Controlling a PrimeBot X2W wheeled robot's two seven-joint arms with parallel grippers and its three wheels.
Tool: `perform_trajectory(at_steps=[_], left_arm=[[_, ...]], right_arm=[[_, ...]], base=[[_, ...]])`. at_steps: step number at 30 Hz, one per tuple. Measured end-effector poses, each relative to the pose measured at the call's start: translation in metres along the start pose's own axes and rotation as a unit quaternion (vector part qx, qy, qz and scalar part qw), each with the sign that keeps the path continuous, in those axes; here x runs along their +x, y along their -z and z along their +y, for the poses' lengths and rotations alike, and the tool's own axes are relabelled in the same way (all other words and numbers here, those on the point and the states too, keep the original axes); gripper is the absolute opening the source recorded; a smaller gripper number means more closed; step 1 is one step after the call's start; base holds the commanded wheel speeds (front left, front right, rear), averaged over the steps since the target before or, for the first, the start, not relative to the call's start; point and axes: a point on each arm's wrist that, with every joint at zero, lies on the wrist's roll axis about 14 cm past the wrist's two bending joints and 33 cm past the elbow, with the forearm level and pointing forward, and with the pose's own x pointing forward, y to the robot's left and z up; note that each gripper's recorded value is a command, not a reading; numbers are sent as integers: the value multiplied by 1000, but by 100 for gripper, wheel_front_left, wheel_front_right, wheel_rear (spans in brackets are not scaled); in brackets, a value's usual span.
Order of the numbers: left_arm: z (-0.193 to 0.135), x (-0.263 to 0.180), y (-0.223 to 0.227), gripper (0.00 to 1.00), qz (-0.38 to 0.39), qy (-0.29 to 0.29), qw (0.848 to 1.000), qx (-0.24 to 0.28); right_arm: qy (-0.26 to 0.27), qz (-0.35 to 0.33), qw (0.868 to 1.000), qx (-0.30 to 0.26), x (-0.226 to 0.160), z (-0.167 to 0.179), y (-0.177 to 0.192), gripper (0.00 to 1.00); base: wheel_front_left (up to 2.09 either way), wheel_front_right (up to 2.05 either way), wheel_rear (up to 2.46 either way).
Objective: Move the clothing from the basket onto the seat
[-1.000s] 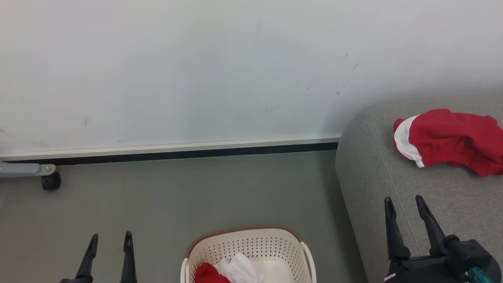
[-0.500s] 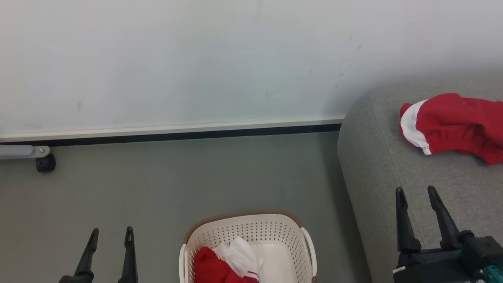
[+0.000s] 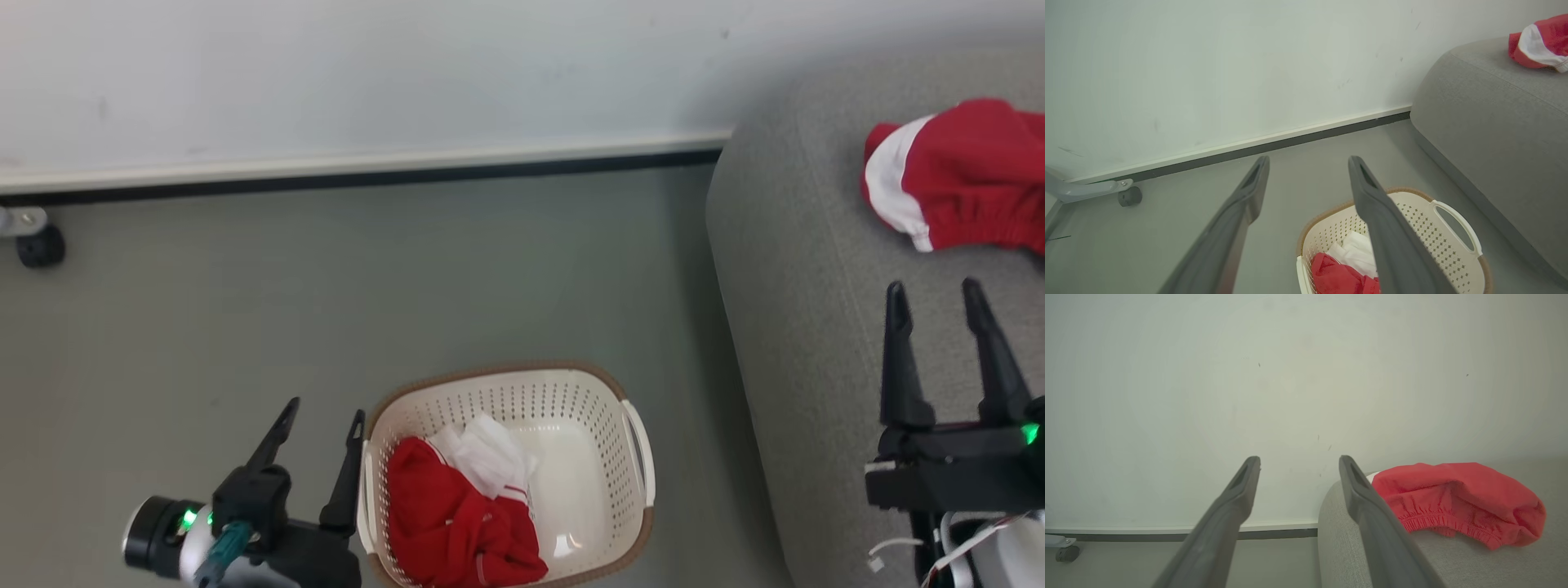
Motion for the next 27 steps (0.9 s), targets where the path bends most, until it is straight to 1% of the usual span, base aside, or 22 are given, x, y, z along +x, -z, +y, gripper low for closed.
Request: perform_trajectory(at_steps=[5,9,13,18,22,23,27], left_arm=[[-20,21,36,100,64,45,997,12],[-40,32,67,100,114,88,989,28],[-63,45,92,100,153,123,980,22],[-87,57,126,100,203,158,966,21],[-99,56,160,100,252,186,949,36],[-105,58,173,100,269,199,941,38],[-114,69,195,100,294,212,931,38]], right_arm=[[5,-5,1000,-15,17,-10,3,100],[10,-8,1000,-23,27,-16,7,100],[15,-5,999,-37,35,-23,14,100],[20,-3,999,-49,44,-29,22,100],[19,-2,998,-63,52,-35,28,100],[21,-1,997,-68,56,-38,31,100],[21,0,997,-76,63,-41,40,100]], base=[[0,0,0],[0,0,0],[0,0,0],[0,0,0],[0,0,0],[0,0,0],[0,0,0]])
